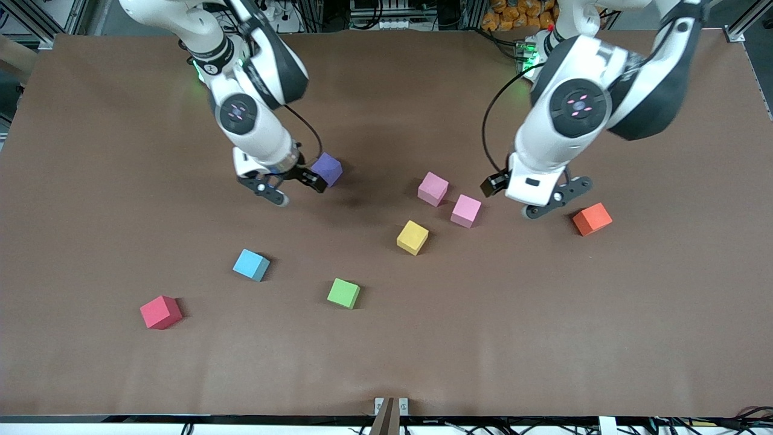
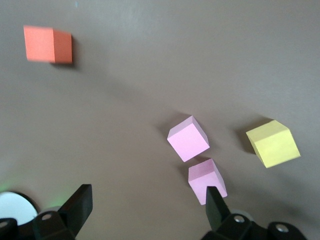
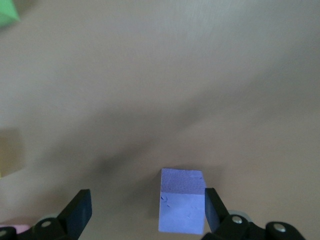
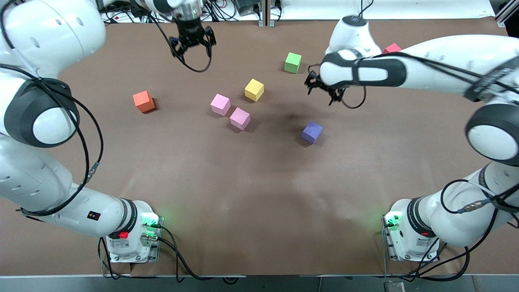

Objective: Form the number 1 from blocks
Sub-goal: 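Grasp the purple block with the right gripper while the left gripper grasps pink, then set purple block down with the right gripper while the left gripper lifts pink, then reach to the cyan block and grasp it with the right gripper, then carry the pink block to the purple block with the left gripper, then lower the pink block beside the purple block and open the left gripper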

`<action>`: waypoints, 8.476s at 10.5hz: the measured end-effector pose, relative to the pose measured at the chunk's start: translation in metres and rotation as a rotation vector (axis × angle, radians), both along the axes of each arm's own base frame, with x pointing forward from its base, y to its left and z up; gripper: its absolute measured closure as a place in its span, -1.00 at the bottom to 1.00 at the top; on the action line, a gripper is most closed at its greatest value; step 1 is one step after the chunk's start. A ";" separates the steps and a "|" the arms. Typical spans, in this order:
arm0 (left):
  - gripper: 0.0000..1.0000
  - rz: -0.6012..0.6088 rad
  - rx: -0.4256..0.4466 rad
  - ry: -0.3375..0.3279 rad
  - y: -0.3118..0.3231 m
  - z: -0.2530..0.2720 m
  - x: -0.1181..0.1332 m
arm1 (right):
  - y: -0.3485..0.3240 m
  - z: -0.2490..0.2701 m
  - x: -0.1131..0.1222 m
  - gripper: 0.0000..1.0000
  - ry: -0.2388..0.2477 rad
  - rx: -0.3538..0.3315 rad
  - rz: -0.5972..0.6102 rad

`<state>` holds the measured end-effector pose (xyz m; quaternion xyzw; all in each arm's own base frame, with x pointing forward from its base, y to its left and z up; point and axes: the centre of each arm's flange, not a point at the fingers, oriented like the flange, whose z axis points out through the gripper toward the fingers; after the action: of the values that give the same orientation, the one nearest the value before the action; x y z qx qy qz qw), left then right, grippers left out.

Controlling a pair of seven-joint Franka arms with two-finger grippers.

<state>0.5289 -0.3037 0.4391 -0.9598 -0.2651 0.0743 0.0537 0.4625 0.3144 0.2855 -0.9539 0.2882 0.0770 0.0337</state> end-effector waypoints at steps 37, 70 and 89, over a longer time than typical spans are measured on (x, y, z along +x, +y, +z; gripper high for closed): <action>-1.00 0.504 0.104 0.052 -0.119 -0.223 -0.092 | 0.108 -0.041 -0.010 -1.00 -0.198 -0.017 0.571; -0.16 0.958 0.059 0.011 -0.259 -0.182 -0.234 | -0.116 -0.038 0.163 -0.17 -0.160 -0.026 0.453; -0.16 0.921 0.005 -0.081 -0.301 -0.218 -0.183 | -0.087 -0.031 0.160 -0.17 -0.222 -0.032 0.493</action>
<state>0.3455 -0.6046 0.2214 -0.7441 -0.6659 0.0523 0.0069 0.6221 0.2270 0.2550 -0.9983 0.0427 -0.0268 0.0303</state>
